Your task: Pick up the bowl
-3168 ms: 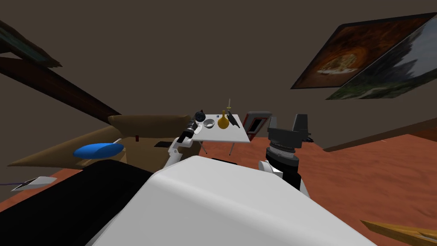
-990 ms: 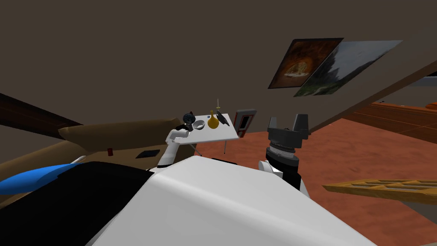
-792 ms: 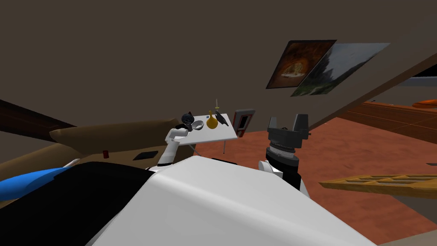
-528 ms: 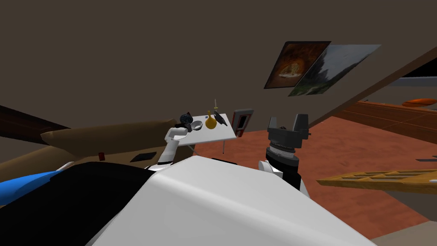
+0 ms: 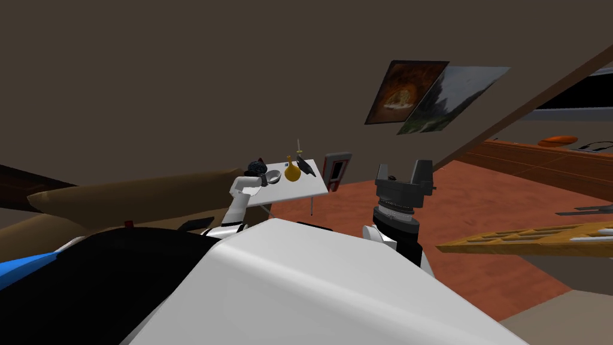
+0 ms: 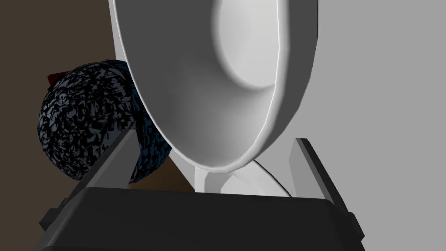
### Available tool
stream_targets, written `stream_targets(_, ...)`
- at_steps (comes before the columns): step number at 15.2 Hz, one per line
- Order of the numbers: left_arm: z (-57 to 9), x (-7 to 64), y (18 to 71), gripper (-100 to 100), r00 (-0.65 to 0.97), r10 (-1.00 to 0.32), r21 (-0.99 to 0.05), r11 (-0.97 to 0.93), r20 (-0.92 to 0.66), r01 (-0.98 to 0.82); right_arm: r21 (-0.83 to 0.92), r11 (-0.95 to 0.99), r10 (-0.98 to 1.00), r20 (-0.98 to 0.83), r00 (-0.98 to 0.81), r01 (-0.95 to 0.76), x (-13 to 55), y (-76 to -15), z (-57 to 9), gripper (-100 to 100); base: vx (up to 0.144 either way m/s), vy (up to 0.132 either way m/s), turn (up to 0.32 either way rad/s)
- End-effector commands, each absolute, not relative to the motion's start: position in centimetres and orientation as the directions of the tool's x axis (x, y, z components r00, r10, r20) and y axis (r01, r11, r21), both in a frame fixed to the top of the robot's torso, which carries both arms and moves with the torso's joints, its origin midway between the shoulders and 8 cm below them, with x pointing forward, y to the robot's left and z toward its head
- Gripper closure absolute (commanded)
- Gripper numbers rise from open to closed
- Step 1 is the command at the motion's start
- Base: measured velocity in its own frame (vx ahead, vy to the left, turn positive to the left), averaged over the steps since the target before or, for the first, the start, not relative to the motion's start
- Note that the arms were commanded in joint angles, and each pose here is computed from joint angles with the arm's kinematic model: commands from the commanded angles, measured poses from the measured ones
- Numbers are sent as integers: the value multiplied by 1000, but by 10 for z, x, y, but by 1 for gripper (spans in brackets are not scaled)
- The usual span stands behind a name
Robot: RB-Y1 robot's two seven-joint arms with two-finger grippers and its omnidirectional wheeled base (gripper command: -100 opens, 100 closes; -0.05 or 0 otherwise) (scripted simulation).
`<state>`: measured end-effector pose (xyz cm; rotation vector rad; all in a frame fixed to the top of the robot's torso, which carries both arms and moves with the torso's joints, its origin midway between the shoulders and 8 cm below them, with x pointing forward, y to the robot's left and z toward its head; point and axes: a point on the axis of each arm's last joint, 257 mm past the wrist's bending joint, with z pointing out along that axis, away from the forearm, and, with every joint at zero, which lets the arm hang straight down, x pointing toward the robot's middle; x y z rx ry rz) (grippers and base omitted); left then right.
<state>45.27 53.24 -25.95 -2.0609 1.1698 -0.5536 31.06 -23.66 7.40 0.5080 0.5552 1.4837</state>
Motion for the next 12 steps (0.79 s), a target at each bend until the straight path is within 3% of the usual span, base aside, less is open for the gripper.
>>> stream_targets(1, -263, 447, 535, -100, 520, -854, -715, -381, 28, -586, 629, 29, 999, -35, 9, -777, 311, -237, 74, 0, 8, -31, -89)
stream_targets(12, -274, 424, 544, -100, 595, -803, -582, -502, 37, -640, 629, 29, 999, -35, 9, -777, 311, -237, 74, 0, 10, -28, -64)
